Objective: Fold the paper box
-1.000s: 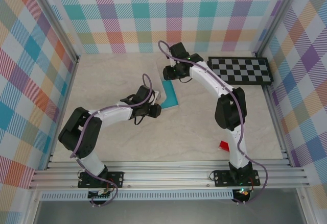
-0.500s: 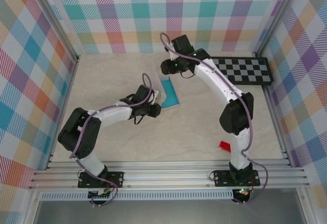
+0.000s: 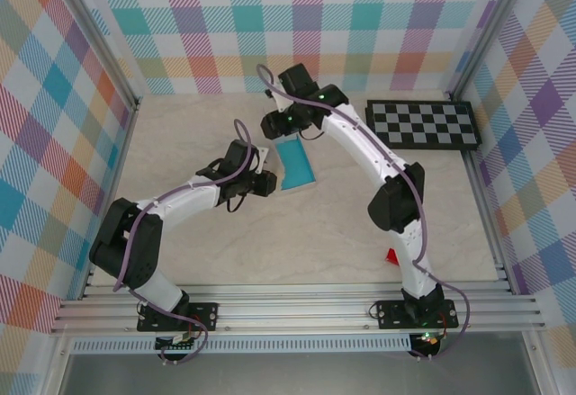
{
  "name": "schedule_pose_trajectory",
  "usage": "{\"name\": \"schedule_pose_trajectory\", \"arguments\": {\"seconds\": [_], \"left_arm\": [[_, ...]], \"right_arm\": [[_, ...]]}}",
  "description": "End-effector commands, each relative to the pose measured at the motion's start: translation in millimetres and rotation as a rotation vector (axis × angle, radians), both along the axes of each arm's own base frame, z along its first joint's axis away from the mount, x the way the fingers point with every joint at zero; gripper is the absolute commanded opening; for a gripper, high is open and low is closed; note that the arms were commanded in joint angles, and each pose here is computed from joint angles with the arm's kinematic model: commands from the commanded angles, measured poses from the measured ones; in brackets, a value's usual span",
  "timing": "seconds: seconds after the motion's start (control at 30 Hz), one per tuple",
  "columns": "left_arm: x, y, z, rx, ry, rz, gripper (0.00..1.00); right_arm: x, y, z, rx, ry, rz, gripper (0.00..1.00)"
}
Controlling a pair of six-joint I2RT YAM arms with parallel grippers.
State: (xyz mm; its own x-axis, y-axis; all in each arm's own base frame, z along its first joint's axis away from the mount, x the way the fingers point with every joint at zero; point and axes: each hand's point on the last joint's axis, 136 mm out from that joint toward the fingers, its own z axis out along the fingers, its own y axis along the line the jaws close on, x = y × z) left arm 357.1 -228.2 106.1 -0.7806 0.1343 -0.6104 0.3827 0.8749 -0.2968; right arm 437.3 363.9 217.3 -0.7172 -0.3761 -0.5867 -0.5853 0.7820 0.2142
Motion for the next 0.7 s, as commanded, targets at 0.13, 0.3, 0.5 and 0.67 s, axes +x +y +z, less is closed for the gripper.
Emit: {"name": "schedule_pose_trajectory", "arguments": {"seconds": [0.13,0.3,0.5,0.67], "left_arm": [[4.4,-0.5,-4.0,-0.024,0.012,0.001,0.26],[4.7,3.5,0.7,-0.019,0.001,0.008,0.26],[11.0,28.3,18.7,-0.050,-0.021,0.075,0.26],[12.0,30.9,42.7,-0.160,-0.095,0.119,0.27]], "right_arm": [[1.2,0.6,-27.7,-0.059,0.053,0.016,0.49],[5.8,-9.6,-43.8,-0.078,0.085,-0.004,0.32],[10.4,-34.7,-62.9,-0.037,0.174,-0.095,0.00],[16.0,-102.2,-58.8,0.155,0.220,-0.599,0.00]]}}
